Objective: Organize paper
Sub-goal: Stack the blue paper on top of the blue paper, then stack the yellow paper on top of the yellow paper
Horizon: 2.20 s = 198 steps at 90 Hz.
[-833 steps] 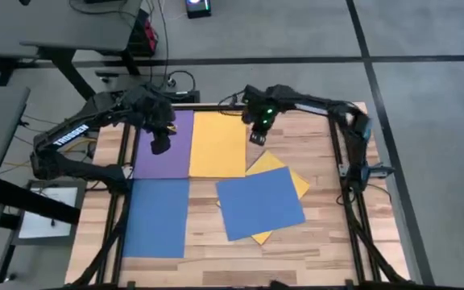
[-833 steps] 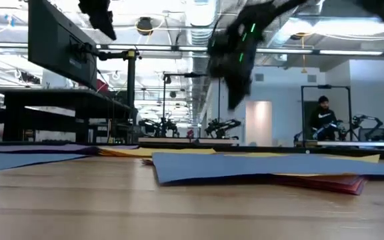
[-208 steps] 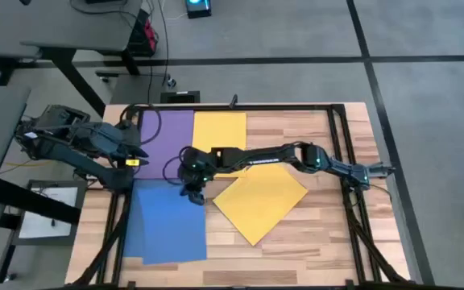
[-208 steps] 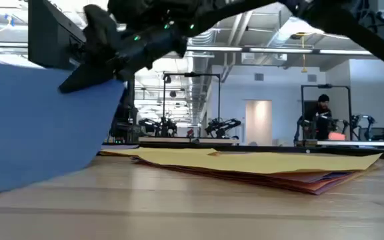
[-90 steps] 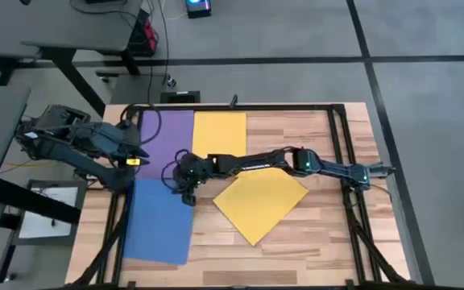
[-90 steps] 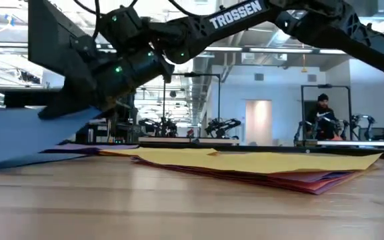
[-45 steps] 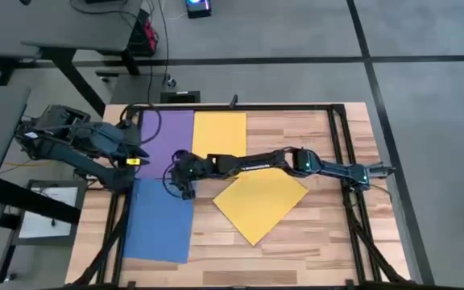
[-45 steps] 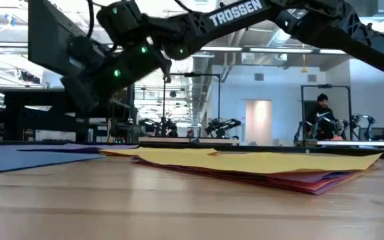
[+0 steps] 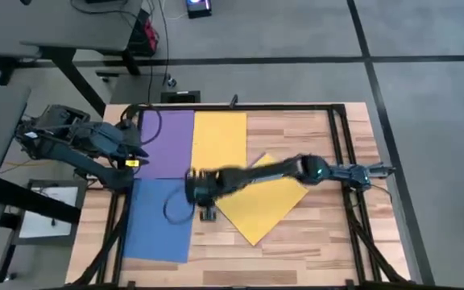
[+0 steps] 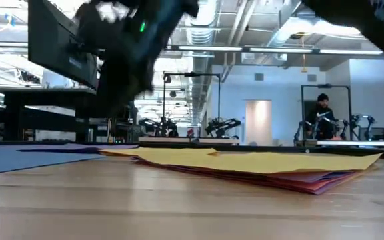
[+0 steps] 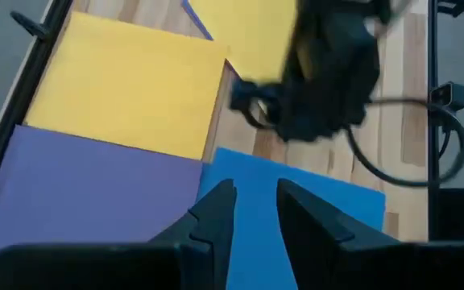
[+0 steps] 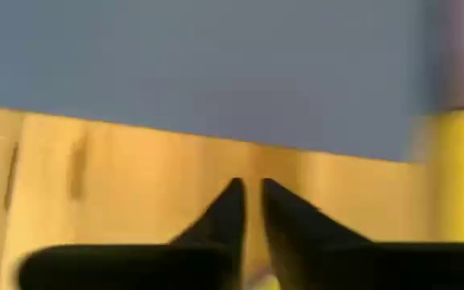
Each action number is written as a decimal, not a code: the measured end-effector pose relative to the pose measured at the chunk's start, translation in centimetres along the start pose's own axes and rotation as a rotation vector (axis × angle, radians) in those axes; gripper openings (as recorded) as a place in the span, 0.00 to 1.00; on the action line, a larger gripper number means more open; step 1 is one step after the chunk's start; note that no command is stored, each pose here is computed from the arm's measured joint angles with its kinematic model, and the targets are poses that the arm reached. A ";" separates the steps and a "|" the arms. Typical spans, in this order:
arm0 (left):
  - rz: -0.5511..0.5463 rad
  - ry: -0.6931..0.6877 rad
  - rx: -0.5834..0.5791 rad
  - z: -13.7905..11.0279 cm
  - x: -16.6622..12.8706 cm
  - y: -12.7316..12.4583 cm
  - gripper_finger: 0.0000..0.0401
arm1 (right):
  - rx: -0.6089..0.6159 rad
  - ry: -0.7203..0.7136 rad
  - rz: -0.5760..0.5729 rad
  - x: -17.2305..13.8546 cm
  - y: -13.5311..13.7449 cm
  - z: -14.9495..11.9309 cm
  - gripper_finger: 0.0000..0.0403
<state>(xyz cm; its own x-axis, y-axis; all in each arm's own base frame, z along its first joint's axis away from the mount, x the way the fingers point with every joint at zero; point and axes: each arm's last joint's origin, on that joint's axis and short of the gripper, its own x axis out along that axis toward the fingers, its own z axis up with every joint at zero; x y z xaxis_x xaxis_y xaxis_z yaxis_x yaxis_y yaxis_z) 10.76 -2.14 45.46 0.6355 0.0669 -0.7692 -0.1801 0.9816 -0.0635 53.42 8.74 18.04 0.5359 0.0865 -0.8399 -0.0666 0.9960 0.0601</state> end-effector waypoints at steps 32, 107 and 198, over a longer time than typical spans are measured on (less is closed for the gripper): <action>-0.014 -0.029 -0.024 -1.0 -1.2 0.7 0.20 | 0.069 -0.106 0.027 4.5 1.4 -0.4 0.00; -0.020 -0.042 -0.012 -1.3 -1.6 0.9 0.20 | 0.079 -0.050 -0.008 5.4 -1.3 -1.7 0.00; -0.018 -0.037 -0.030 -1.2 -1.5 0.8 0.20 | 0.078 -0.219 0.035 3.8 -3.7 1.3 0.00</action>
<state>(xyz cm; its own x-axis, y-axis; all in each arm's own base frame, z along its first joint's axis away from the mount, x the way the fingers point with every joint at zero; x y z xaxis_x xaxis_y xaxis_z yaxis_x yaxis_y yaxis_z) 8.80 -1.66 45.77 0.6661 0.0559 -0.7438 -0.1900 0.9770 -0.0968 56.77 5.45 15.33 0.7049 0.1152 -0.6999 -0.0275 0.9904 0.1353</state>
